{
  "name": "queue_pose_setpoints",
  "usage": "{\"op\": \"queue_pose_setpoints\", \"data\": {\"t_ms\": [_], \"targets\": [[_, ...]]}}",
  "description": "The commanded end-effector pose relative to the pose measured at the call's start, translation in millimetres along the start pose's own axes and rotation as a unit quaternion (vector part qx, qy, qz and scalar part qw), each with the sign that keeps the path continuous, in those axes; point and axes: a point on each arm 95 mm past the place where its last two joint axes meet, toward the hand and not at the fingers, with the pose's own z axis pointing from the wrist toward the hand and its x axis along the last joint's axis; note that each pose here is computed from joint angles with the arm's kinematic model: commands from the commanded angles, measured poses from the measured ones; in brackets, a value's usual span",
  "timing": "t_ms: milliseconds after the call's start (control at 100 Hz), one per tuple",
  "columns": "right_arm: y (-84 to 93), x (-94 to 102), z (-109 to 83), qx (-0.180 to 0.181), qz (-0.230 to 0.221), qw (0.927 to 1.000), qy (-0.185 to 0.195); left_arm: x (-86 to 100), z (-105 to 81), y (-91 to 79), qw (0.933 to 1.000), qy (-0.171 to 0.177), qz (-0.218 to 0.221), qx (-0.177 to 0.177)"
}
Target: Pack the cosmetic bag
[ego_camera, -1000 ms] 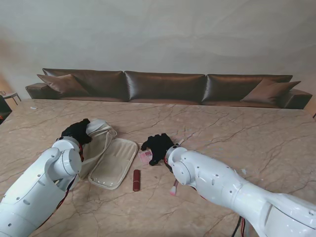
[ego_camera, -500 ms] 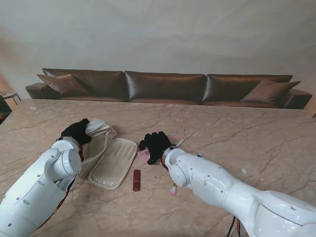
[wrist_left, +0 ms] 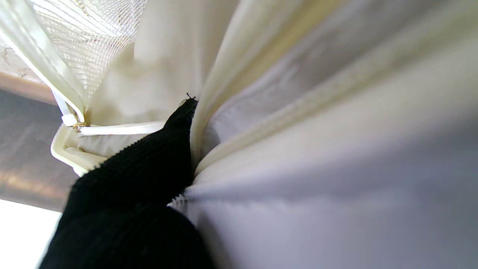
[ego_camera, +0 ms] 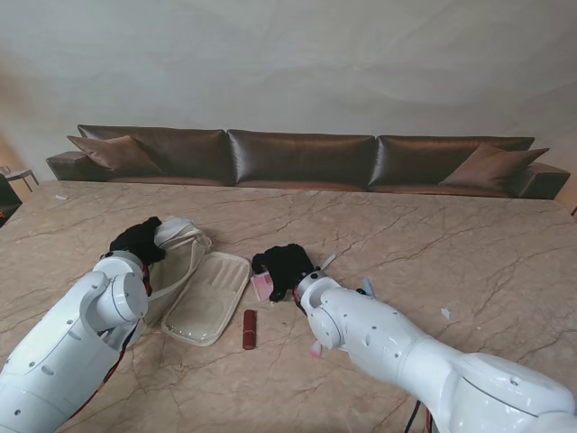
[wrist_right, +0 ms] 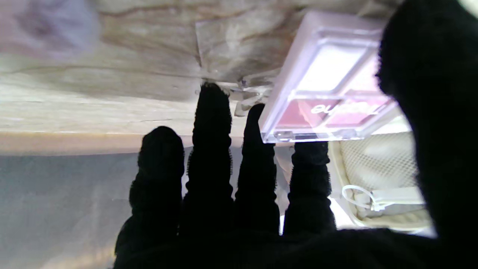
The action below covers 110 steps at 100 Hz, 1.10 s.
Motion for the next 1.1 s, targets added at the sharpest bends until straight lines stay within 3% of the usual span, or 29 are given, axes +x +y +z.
{"op": "queue_pose_setpoints", "data": {"t_ms": [0,320,400,650,1090], "targets": [[-10.8,5.1,-5.2,0.004,0.011,0.9999,0.002,-0.1,-1.6,5.8,1.0000,-0.003,-0.003,-0.005],[-6.7,4.7,-8.3,-0.042,0.053,0.9977,0.000,-1.1,-2.2,5.6,1.0000,-0.006,-0.003,-0.003],[-4.7,5.7,-9.3,-0.043,0.078,0.9960,0.003,-1.3,-2.5,5.6,1.0000,-0.006,-0.003,-0.004],[2.7,2.4,-12.6,-0.048,0.098,0.9940,0.006,-2.2,-2.7,4.9,1.0000,-0.005,-0.001,-0.003],[45.7,-3.9,-11.4,-0.073,0.108,0.9913,0.014,-3.2,-3.2,1.3,0.9999,0.012,-0.002,-0.012]]}}
